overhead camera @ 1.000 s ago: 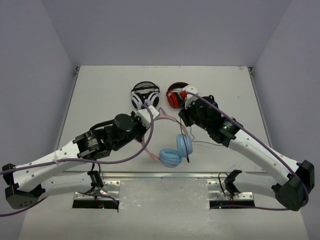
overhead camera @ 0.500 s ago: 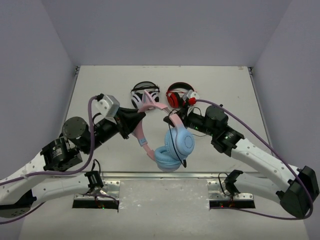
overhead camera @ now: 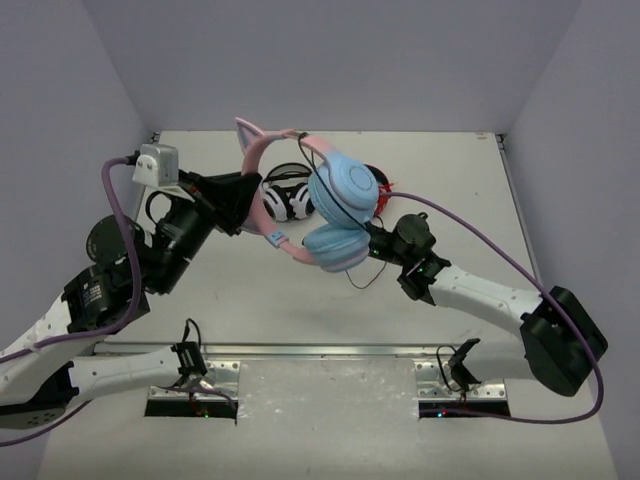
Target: Wrap the headphones
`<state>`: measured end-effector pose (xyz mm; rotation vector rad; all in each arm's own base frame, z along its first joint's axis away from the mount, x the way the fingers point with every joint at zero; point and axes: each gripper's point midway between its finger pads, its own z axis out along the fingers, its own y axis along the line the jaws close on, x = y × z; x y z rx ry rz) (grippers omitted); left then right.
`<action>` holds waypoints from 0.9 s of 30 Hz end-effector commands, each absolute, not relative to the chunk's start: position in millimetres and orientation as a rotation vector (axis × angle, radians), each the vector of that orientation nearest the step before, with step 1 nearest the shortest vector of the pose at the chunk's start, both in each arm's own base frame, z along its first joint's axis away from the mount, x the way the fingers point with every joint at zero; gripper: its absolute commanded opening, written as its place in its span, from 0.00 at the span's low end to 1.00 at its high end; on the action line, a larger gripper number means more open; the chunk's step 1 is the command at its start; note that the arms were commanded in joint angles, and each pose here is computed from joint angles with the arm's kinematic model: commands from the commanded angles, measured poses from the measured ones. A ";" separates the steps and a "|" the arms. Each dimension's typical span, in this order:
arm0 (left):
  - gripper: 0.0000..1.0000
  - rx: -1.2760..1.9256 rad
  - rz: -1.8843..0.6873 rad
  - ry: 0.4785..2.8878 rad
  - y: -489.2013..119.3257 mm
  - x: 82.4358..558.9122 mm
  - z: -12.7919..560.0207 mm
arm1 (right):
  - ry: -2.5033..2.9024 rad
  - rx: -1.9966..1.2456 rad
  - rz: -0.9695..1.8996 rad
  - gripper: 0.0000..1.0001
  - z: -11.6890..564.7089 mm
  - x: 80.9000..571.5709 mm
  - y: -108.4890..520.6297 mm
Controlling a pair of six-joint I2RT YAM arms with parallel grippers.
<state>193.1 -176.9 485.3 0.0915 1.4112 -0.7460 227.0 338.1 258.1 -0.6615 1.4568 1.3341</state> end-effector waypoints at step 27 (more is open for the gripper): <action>0.00 -0.463 -0.298 1.441 -144.7 338.5 513.4 | 1.581 -0.797 1.276 0.01 210.2 146.5 315.0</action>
